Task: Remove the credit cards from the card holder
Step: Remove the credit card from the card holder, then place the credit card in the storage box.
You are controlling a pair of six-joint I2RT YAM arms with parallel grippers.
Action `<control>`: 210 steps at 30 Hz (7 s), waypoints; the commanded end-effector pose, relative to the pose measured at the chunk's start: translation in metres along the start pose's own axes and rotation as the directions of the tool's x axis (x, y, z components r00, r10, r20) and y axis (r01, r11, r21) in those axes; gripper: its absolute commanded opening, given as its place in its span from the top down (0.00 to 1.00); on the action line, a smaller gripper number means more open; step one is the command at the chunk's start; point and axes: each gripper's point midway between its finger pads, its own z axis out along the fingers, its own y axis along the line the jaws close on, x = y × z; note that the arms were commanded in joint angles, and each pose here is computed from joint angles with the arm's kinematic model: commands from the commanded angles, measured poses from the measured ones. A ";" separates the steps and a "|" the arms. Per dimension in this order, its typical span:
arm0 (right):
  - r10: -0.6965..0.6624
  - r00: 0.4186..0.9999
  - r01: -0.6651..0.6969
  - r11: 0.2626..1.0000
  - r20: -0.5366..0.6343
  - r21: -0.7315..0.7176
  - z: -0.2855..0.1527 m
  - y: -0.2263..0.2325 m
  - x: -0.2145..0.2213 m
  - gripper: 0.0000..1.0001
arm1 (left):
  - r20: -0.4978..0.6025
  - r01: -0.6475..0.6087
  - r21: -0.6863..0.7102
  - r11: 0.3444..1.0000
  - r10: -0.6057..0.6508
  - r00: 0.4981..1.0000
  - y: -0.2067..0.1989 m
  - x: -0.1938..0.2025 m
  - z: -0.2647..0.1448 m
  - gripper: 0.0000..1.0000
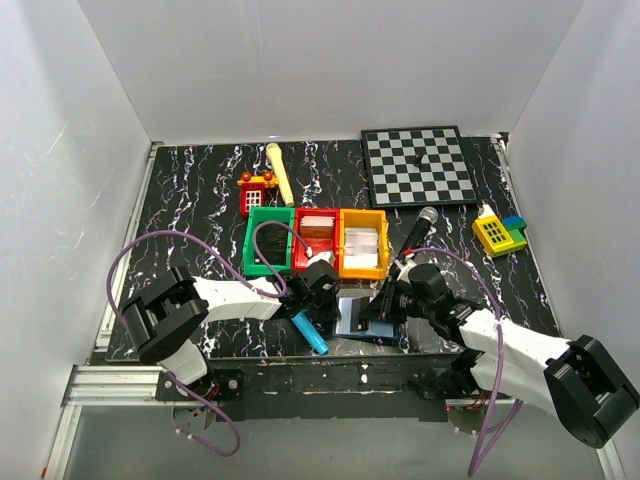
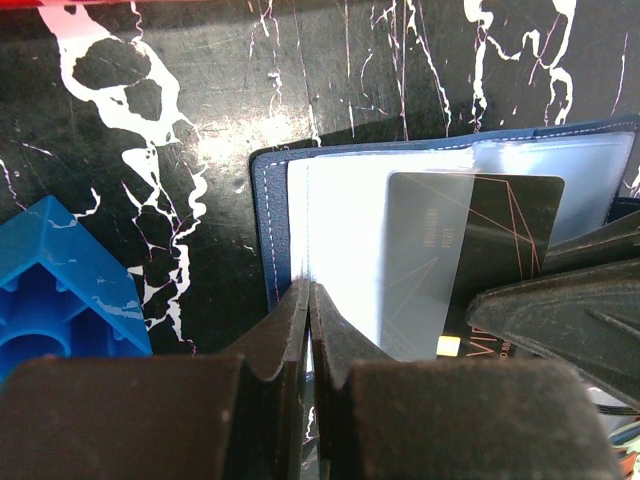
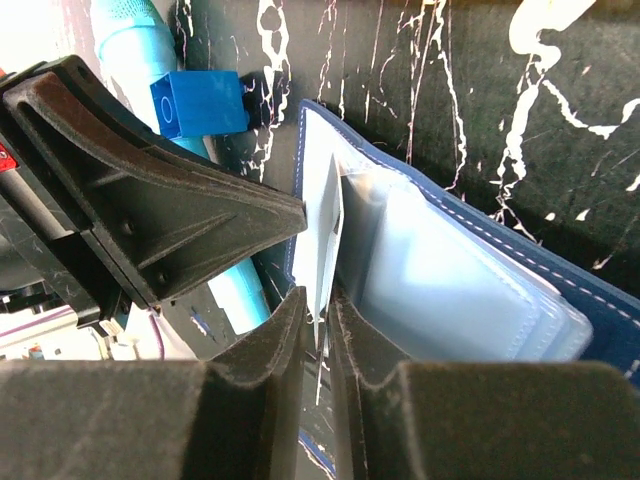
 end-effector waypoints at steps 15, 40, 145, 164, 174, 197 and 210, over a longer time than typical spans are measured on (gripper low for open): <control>0.016 0.998 -0.018 1.000 0.055 0.024 -0.009 -0.004 -0.014 0.99 | -0.057 -0.019 -0.120 0.993 0.012 0.998 0.040 0.022 0.002 1.00; -0.212 0.959 0.195 0.975 0.189 0.106 -0.082 0.049 -0.062 0.99 | 0.296 -0.202 0.194 0.960 0.139 0.945 -0.085 -0.062 -0.094 0.39; -0.472 0.825 0.558 0.590 0.311 -0.583 -0.119 0.244 -0.005 0.99 | 0.723 -0.583 0.645 0.493 -0.146 0.676 -0.087 -0.081 -0.305 0.27; -0.669 0.731 0.630 0.584 0.137 -0.511 -0.110 0.209 0.017 0.99 | 0.535 -0.741 0.569 0.357 0.524 0.663 -0.107 -0.052 -0.262 0.61; -0.658 0.740 0.617 0.581 0.139 -0.531 -0.106 0.211 0.019 0.99 | 0.492 -0.724 0.600 0.341 0.557 0.669 -0.100 -0.037 -0.250 0.64; -0.649 0.748 0.607 0.584 0.140 -0.539 -0.107 0.211 0.019 0.99 | 0.457 -0.713 0.612 0.343 0.583 0.672 -0.103 -0.030 -0.237 0.89; -0.643 0.752 0.604 0.586 0.145 -0.540 -0.108 0.213 0.018 0.95 | 0.426 -0.690 0.639 0.340 0.590 0.686 -0.102 -0.024 -0.232 1.00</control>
